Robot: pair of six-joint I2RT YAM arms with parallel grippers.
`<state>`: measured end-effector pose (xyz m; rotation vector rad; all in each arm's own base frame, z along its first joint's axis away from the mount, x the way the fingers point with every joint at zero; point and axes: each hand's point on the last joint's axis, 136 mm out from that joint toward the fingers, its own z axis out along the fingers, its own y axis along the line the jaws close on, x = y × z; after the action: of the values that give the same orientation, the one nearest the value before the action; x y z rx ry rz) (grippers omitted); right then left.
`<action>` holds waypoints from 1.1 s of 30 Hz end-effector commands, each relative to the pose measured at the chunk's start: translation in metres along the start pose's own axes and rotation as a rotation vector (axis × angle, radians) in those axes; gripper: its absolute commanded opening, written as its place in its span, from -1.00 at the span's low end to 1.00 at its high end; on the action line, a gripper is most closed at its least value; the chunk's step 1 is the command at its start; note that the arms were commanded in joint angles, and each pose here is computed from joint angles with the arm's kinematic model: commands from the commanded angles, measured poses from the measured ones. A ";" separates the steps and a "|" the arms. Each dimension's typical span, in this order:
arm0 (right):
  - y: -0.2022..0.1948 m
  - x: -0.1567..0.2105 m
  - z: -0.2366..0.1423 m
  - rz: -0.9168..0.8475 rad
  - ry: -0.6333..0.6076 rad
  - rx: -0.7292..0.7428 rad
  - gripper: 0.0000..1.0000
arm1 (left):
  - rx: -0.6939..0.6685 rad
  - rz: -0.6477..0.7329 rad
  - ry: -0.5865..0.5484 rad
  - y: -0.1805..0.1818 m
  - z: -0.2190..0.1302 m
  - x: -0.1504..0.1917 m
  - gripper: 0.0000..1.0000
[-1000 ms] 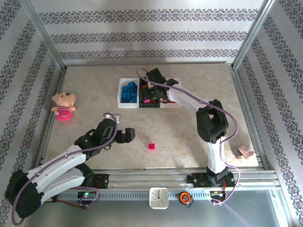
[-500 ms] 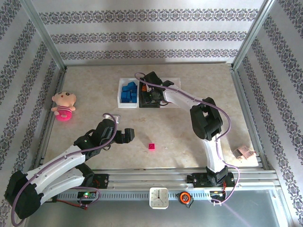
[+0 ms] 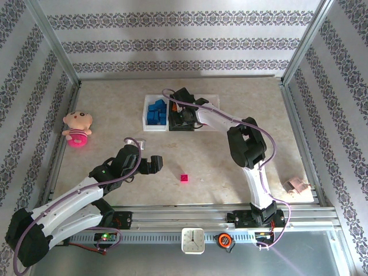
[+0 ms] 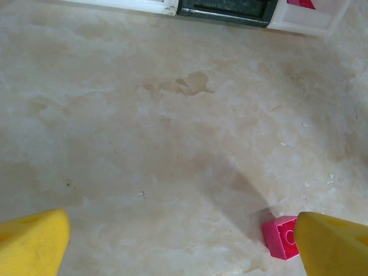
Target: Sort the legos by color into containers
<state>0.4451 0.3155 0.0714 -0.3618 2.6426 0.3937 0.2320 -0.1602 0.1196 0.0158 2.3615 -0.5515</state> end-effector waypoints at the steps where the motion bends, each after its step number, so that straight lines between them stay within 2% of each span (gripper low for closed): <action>1: 0.000 -0.002 0.005 0.018 0.014 -0.012 0.16 | -0.028 0.014 0.000 0.007 -0.002 0.000 0.99; 8: 0.002 -0.004 0.007 0.012 0.017 -0.027 0.00 | -0.034 0.014 0.001 0.008 -0.002 0.001 0.99; 16: -0.002 0.002 0.012 0.013 0.034 -0.012 0.03 | -0.031 0.010 0.002 0.008 -0.001 0.001 0.99; 21: 0.003 -0.002 0.007 0.009 0.015 -0.030 -0.25 | -0.032 0.010 0.004 0.008 -0.001 0.001 0.99; 24: 0.010 -0.011 -0.011 -0.003 -0.029 -0.053 -0.37 | -0.030 0.008 0.002 0.007 -0.002 0.001 0.99; 28: 0.018 -0.020 -0.057 -0.010 -0.138 -0.096 -0.41 | -0.018 0.016 -0.004 0.004 -0.004 -0.002 0.99; 33: -0.012 -0.003 -0.098 0.034 -0.192 -0.062 -0.42 | 0.014 0.035 0.001 -0.003 -0.001 -0.004 0.99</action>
<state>0.4101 0.2920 0.1217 -0.3538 2.5483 0.4841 0.2315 -0.1601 0.1194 0.0260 2.3623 -0.5479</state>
